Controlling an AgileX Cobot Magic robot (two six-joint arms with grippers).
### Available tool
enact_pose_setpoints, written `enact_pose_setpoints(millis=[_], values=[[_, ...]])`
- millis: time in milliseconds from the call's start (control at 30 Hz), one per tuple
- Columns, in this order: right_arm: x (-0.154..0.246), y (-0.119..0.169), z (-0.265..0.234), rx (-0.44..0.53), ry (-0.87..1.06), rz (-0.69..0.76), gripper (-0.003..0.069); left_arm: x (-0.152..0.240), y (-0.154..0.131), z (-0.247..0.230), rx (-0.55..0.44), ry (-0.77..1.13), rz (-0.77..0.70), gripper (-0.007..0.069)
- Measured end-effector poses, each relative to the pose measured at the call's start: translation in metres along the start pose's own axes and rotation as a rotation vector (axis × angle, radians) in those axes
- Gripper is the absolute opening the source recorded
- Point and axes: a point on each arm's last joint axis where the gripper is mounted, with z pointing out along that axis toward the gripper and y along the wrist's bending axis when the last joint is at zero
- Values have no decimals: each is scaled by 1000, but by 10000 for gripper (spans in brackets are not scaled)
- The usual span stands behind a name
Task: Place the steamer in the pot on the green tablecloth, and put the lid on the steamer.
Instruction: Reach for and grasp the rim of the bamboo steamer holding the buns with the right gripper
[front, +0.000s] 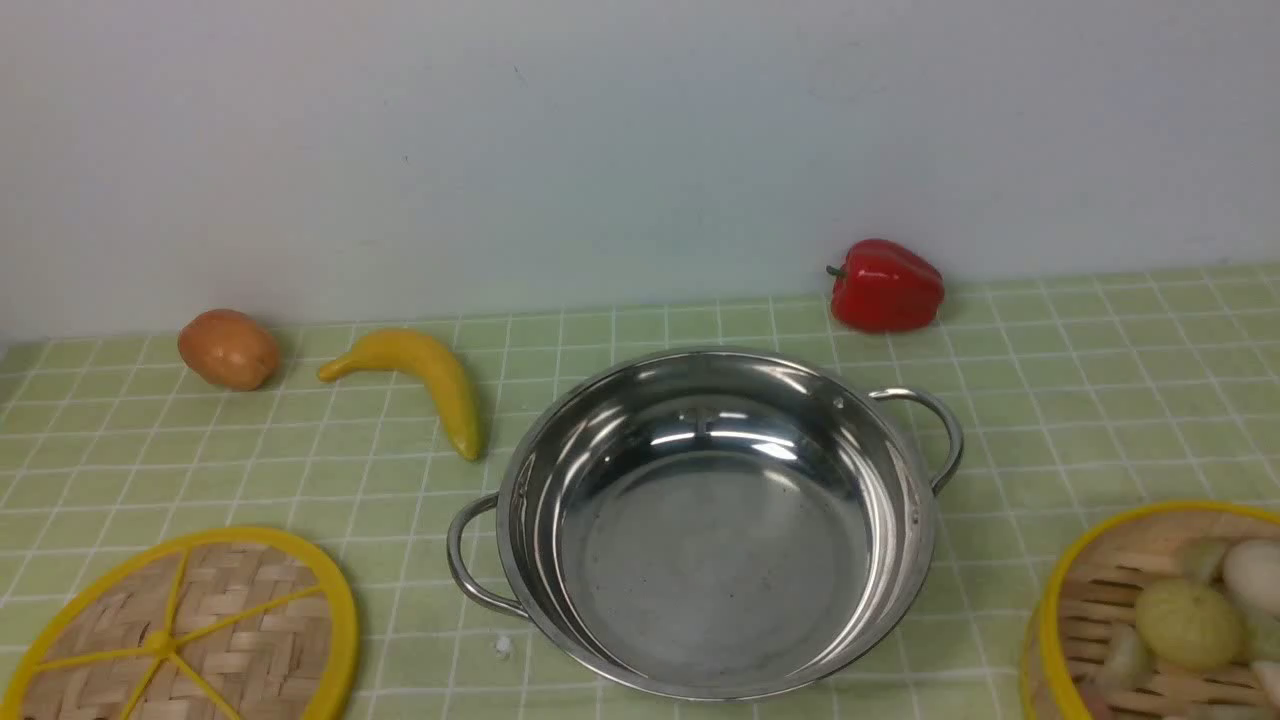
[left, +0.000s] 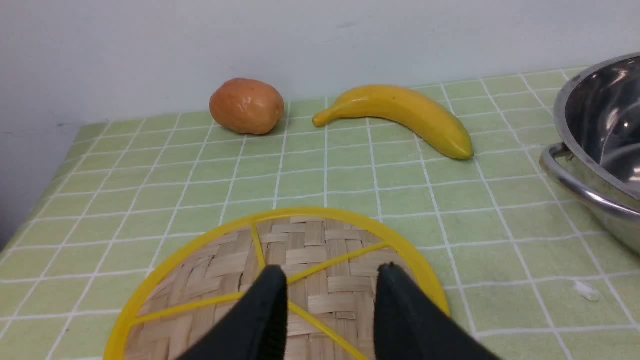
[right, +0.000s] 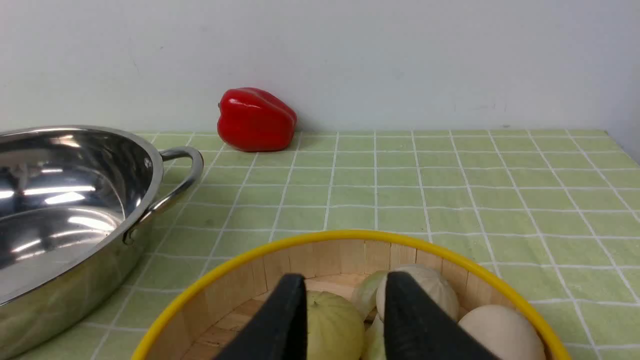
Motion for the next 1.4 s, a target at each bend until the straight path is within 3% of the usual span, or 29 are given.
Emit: enact_pose_setpoints(millis=[700,833,1100,1400], values=[[0,0,0,-1,-2,1,242,0,0,0,0,0,0,243],[-6,3,0,-36,-57,28,242,0,0,0,0,0,0,243],[-94,14,-38,-122,-321,183,242,0,0,0,0,0,0,243],[-117,16,-63,-135,-218,348,242,0,0,0,0,0,0,243]])
